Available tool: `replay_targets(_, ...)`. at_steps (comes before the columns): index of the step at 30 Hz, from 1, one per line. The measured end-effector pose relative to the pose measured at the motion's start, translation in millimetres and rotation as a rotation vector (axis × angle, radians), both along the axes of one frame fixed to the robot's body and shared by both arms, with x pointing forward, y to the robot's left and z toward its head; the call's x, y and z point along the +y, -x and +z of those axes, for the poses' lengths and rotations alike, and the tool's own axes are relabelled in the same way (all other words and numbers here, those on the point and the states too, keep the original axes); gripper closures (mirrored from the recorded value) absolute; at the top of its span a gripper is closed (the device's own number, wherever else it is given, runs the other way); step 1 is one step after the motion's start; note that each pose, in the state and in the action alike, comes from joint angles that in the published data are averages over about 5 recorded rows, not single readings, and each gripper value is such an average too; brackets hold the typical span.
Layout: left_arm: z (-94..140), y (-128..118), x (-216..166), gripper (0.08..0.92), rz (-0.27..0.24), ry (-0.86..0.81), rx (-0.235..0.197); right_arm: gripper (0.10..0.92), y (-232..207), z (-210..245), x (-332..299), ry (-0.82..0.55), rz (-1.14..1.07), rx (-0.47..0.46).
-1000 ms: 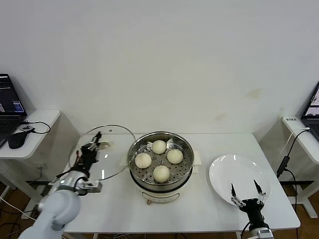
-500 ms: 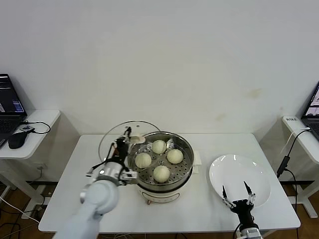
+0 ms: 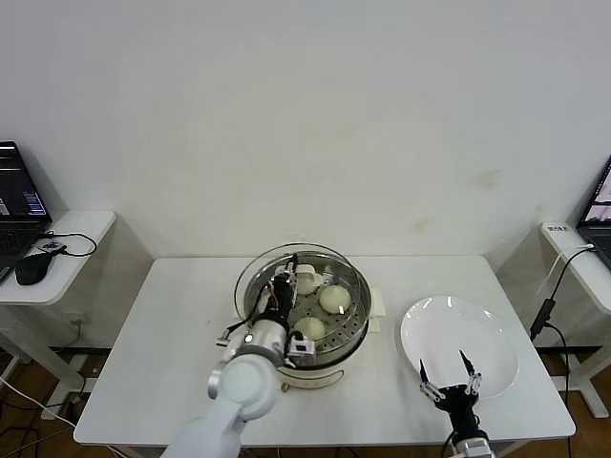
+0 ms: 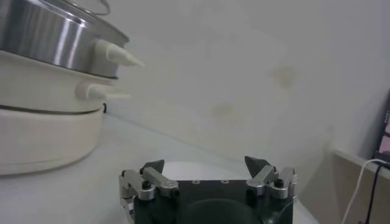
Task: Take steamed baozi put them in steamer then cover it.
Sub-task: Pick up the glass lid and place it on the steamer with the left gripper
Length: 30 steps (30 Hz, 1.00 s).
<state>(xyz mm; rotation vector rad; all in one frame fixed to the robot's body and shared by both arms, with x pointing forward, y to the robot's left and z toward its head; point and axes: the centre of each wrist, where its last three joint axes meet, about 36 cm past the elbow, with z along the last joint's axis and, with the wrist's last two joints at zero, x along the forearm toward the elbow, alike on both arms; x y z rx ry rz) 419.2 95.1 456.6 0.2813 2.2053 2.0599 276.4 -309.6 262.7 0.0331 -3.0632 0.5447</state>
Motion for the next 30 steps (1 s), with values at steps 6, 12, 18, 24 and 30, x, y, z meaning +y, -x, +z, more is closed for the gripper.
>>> replay_targets(6, -5, 2, -9, 0.863, -0.005, -0.007, 0.001, 0.199, 1, -1, 1, 0.003, 0.007, 0.004)
replay_targets(12, -11, 2, -15, 0.863, -0.009, -0.019, -0.002, 0.200, 3, -3, 3, 0.003, 0.014, 0.009)
replay_targets(18, -18, 3, -19, 0.863, -0.014, -0.030, -0.003, 0.199, 5, -5, 3, 0.004, 0.018, 0.012)
replay_targets(24, -22, 0, -21, 0.863, -0.012, -0.040, -0.005, 0.200, 6, -6, 2, 0.007, 0.020, 0.016)
replay_targets(30, -25, -4, -22, 0.863, -0.009, -0.043, -0.010, 0.199, 7, -7, 2, 0.008, 0.023, 0.017)
